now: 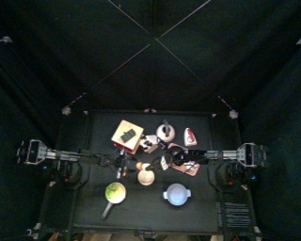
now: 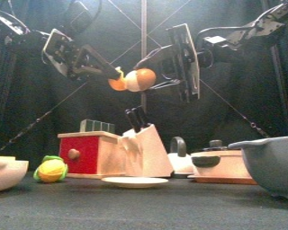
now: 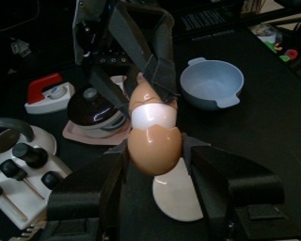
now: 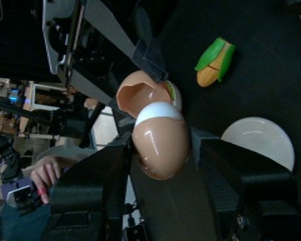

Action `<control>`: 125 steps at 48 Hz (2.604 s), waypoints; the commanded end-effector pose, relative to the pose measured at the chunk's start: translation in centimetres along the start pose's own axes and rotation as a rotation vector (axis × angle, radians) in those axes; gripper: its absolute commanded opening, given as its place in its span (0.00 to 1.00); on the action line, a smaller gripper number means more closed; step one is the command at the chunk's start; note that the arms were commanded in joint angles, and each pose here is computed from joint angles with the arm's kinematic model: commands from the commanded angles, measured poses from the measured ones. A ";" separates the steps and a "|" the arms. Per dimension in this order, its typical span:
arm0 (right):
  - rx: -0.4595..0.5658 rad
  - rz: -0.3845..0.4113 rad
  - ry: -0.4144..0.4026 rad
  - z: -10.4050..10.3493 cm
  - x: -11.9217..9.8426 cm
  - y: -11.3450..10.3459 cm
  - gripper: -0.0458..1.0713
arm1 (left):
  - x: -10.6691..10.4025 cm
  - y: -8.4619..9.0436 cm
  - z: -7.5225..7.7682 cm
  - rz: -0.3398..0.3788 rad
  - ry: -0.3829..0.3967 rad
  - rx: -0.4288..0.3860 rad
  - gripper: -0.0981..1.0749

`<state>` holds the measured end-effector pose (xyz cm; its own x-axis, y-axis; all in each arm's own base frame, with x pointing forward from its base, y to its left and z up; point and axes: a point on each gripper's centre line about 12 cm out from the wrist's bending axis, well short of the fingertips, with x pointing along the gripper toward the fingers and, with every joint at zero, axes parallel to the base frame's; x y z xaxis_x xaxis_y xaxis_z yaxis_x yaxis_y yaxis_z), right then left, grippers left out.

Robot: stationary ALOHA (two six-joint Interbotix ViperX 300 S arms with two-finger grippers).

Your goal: Drop egg shell

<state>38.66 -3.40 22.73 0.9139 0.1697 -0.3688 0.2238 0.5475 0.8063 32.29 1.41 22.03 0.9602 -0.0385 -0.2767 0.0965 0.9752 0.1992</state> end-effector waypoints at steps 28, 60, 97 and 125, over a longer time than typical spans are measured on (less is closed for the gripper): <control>-0.014 0.032 -0.022 0.2 -1.5 1.1 0.58 | -0.1 0.4 -0.1 0.014 0.037 0.001 0.72; -0.015 0.024 -0.017 0.0 -1.6 0.8 0.58 | -1.1 0.3 -4.5 0.019 0.326 0.033 0.72; -0.013 0.013 -0.017 -0.1 -1.6 0.5 0.58 | -0.8 0.1 -5.8 0.005 0.367 0.047 0.85; -0.010 0.009 -0.015 -0.2 -1.5 0.4 0.58 | -1.5 0.3 -4.7 0.022 0.329 0.031 0.89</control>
<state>37.38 -3.21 22.05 0.9056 0.1665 -0.3900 0.2434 0.5490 0.7996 29.23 2.67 16.73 0.8002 0.0558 -0.5971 0.1038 0.9677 0.2296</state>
